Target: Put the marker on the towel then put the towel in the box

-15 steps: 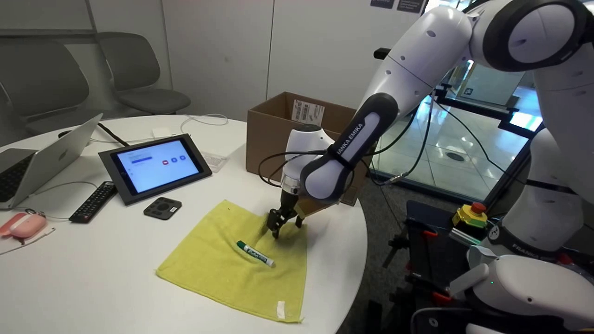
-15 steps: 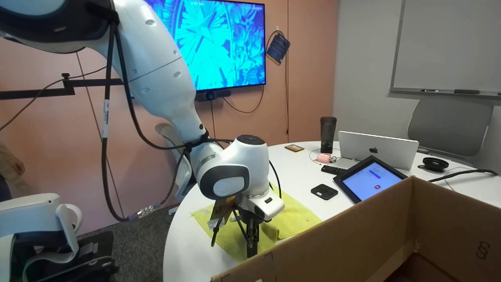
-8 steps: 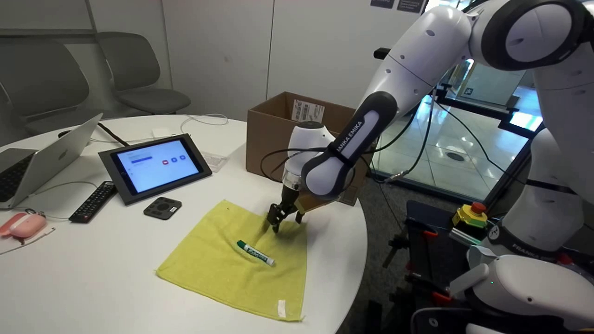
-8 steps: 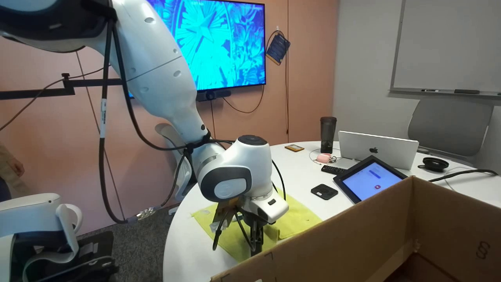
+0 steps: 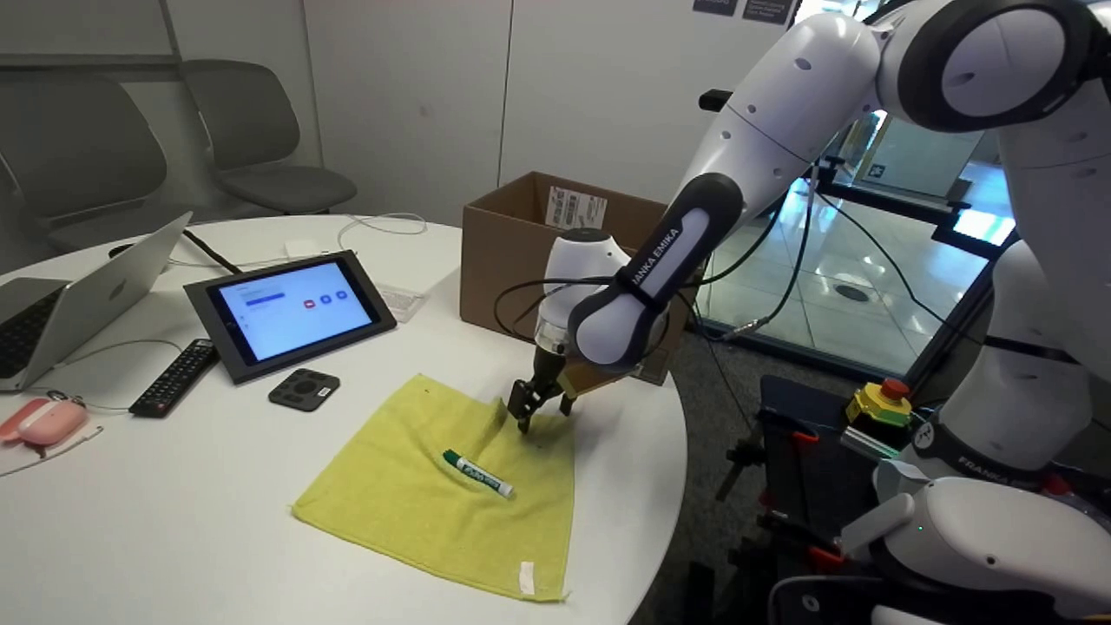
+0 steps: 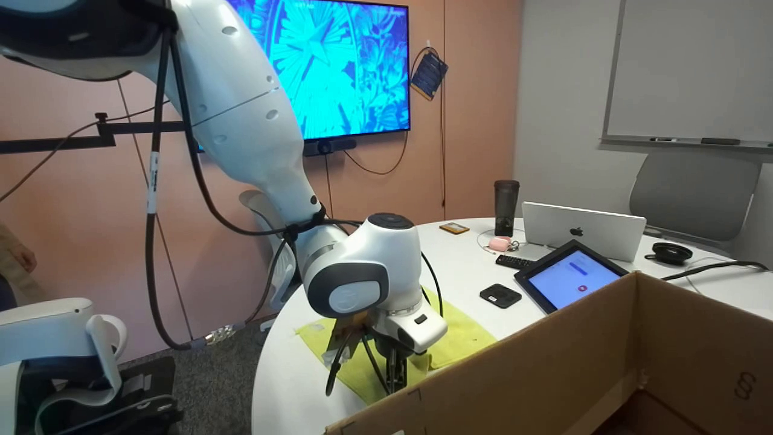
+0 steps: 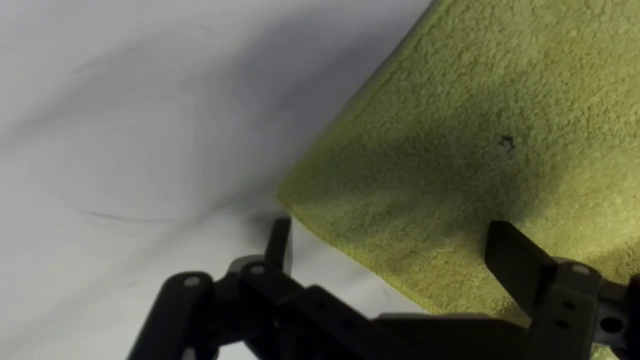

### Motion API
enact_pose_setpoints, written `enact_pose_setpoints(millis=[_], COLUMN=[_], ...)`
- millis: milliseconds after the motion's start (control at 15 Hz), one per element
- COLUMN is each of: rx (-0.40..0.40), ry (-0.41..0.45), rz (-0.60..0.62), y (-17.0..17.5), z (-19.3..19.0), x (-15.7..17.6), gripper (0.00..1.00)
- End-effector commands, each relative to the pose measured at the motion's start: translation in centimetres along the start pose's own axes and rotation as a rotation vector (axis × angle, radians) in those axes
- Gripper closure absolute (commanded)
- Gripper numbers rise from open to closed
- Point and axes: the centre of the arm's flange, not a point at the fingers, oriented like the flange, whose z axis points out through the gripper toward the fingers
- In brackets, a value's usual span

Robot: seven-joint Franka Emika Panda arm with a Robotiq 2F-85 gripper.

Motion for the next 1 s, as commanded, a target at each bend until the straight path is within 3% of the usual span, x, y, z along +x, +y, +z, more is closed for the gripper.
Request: enact_pose_setpoints(millis=[0, 400, 533, 933], rx=[0.006, 0.008, 0.004, 0.024], ry=[-0.006, -0.023, -0.031, -0.063], rz=[-0.037, -0.084, -0.094, -0.145], y=[-0.4, -1.1, -1.2, -2.4], z=[0.1, 0.1, 0.0, -0.9], x=[-0.8, -1.1, -1.2, -1.8], gripper=[0.00, 0.00, 0.26, 0.76])
